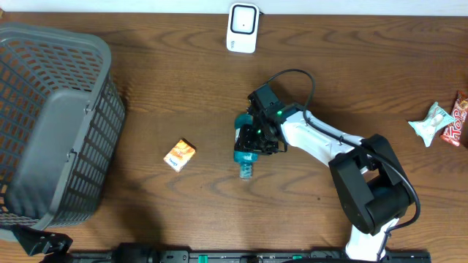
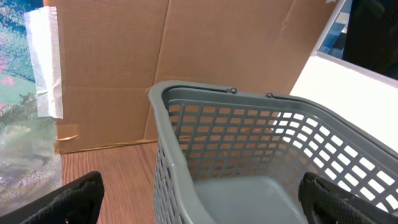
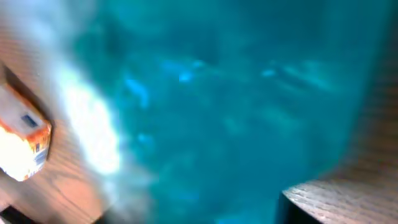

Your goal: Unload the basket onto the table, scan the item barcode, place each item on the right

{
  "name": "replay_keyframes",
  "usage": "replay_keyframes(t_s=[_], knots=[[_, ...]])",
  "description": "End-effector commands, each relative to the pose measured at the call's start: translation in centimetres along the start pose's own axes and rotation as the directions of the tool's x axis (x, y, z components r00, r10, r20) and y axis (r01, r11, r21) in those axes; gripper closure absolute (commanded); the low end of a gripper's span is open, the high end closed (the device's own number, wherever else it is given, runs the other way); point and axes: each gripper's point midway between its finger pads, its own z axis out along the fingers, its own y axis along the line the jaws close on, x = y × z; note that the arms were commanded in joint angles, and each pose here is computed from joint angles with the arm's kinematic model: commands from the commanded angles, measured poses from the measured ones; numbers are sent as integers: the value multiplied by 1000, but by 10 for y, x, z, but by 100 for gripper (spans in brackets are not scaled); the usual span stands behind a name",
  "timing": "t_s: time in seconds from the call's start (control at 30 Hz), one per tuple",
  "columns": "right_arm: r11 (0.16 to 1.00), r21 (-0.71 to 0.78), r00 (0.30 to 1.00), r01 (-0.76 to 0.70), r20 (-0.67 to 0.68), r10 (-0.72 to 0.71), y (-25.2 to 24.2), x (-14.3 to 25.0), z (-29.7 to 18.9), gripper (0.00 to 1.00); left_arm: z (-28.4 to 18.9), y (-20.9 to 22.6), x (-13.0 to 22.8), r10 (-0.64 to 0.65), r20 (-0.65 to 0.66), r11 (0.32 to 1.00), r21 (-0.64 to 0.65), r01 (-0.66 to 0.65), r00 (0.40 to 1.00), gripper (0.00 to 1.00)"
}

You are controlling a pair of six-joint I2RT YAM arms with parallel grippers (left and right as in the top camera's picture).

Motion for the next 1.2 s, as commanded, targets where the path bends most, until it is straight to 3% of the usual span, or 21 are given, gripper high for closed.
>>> replay_keyframes(t_s=[0.0,0.2,0.43,0.63,0.97,1.1,1.17], knots=[[988,146,995,58,-88,-45,-47,24,30,69,0,2,1,-3,3,1000,-17,4,1000,0],[959,261,993,111,-60,-98,-59,9,4,77,0,2,1,-3,3,1000,-17,4,1000,0],[824,553,974,126,87,-207,-80,-36,-49,75,0,2,1,-5,3,1000,-16,5,1000,0],[793,590,967,155,73,-243,-84,-37,-48,73,0,2,1,-5,3,1000,-17,5,1000,0],[796,571,964,200,30,-264,-76,-28,-43,36,0,2,1,-5,3,1000,-16,5,1000,0],[824,527,969,208,2,-246,-71,-20,-38,34,0,2,1,-5,3,1000,-16,5,1000,0],[837,505,971,212,-16,-237,-69,-15,-36,40,0,2,1,-5,3,1000,-16,5,1000,0]])
